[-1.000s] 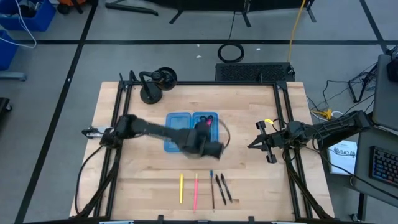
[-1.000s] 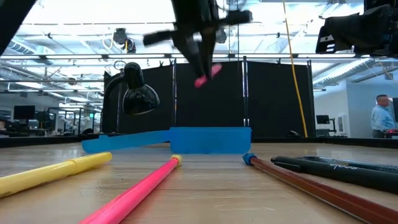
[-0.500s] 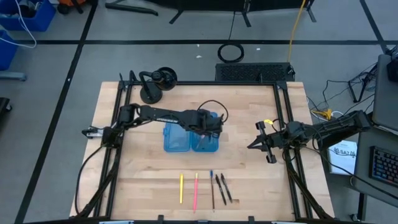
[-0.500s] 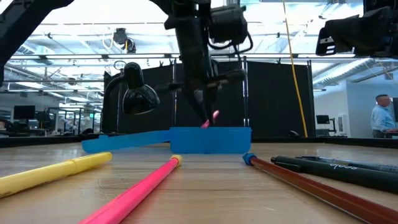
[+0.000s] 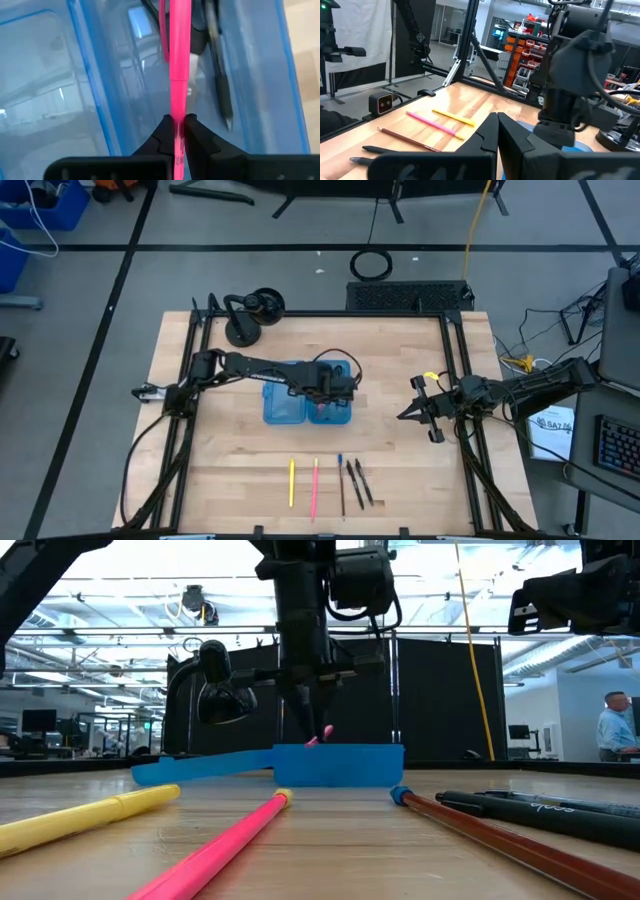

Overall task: Pick & place school supplies into a supply box
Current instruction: Put the pink pen into the blue supply box

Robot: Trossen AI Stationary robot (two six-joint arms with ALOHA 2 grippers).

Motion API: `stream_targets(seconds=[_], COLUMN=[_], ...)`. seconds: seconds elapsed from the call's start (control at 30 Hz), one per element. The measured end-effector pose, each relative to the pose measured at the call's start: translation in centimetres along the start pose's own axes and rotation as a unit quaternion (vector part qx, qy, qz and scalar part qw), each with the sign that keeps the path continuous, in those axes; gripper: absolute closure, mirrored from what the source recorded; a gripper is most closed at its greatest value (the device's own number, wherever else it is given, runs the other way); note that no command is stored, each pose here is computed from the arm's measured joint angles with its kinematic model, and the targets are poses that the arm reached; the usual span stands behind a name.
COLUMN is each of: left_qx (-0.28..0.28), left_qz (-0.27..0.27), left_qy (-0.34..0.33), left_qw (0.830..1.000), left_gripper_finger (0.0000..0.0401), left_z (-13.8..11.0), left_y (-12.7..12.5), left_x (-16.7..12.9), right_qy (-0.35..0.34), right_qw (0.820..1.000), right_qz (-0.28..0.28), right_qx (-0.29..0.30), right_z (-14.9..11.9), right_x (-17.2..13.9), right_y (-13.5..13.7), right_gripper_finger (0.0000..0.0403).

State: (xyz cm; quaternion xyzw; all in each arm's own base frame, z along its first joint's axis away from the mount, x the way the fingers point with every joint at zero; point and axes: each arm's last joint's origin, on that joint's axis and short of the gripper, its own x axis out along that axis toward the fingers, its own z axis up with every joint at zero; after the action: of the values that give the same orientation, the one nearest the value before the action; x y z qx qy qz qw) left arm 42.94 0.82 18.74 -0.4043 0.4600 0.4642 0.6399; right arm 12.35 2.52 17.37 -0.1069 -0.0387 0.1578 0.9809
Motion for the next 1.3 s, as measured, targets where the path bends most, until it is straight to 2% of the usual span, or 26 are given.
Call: stream_targets(seconds=[0.33,0.77,0.97,1.3], left_qx=[-0.009,-0.03,-0.025,-0.026], left_qz=[0.001,0.047,0.044,0.036], left_qy=[0.019,0.059,0.054,0.047], left_qw=[1.0,0.997,0.997,0.998], left_gripper_finger=[0.0382,0.0381,0.0361,0.0313], left_z=[1.6,0.2,0.1,0.2], left_y=[0.5,2.3,2.4,2.3], left_x=[0.4,2.9,3.4,3.4], right_qy=[0.0,-0.005,-0.005,-0.004], right_qw=[1.0,1.0,1.0,1.0], right_qz=[0.0,-0.001,-0.001,-0.001], right_qx=[-0.001,-0.01,-0.03,-0.029], right_z=[0.0,0.1,0.1,0.1], right_x=[0.0,0.0,0.0,0.0], right_y=[0.0,0.0,0.0,0.0], right_gripper_finger=[0.0403,0.0403,0.0403,0.0403])
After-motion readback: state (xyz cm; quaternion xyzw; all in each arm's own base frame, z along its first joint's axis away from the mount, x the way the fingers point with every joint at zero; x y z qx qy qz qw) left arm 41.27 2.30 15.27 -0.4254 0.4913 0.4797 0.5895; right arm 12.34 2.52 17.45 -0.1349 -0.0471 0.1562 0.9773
